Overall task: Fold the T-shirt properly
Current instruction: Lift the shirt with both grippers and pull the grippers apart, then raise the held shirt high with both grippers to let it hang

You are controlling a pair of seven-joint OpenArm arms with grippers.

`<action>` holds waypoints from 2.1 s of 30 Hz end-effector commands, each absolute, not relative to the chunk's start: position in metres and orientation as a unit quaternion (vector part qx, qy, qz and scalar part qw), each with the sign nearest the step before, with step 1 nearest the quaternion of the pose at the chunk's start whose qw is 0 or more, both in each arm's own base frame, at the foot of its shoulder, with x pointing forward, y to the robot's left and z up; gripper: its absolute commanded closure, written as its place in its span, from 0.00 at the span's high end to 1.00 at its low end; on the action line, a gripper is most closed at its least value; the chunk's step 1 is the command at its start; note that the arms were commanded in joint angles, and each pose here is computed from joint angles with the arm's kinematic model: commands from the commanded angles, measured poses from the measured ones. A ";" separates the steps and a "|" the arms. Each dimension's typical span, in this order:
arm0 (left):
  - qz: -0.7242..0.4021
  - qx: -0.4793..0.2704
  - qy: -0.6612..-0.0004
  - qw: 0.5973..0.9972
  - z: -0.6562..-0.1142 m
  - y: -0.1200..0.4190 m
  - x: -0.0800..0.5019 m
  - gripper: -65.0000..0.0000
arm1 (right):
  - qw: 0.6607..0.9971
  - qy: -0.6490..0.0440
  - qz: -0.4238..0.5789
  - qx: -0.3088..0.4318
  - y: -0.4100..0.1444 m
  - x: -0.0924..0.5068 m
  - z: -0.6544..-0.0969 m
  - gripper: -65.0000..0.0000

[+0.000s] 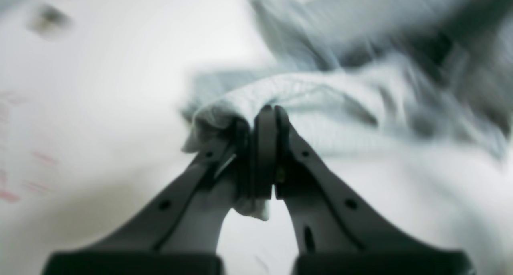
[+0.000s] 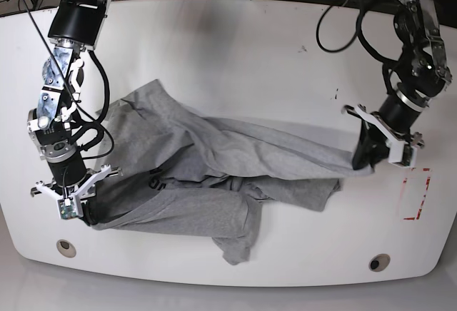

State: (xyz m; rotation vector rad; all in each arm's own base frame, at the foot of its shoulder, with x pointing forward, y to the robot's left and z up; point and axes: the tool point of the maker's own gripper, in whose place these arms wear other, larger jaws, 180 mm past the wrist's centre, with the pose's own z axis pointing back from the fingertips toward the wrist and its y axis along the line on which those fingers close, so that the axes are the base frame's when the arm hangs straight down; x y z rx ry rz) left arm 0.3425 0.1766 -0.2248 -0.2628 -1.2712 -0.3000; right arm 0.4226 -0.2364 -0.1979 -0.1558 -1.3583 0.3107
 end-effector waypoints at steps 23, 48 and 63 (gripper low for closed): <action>-0.130 -0.030 -0.749 0.649 -0.018 0.221 0.405 0.00 | 0.704 -0.686 0.107 -0.152 -0.320 0.481 -0.065 0.01; -0.121 -0.006 -0.826 0.551 0.114 0.244 0.417 0.00 | 0.645 -0.737 0.125 -0.157 -0.311 0.521 0.079 0.01; -0.131 -0.017 -0.837 0.531 0.150 0.236 0.424 0.00 | 0.633 -0.748 0.115 -0.164 -0.325 0.524 0.126 0.01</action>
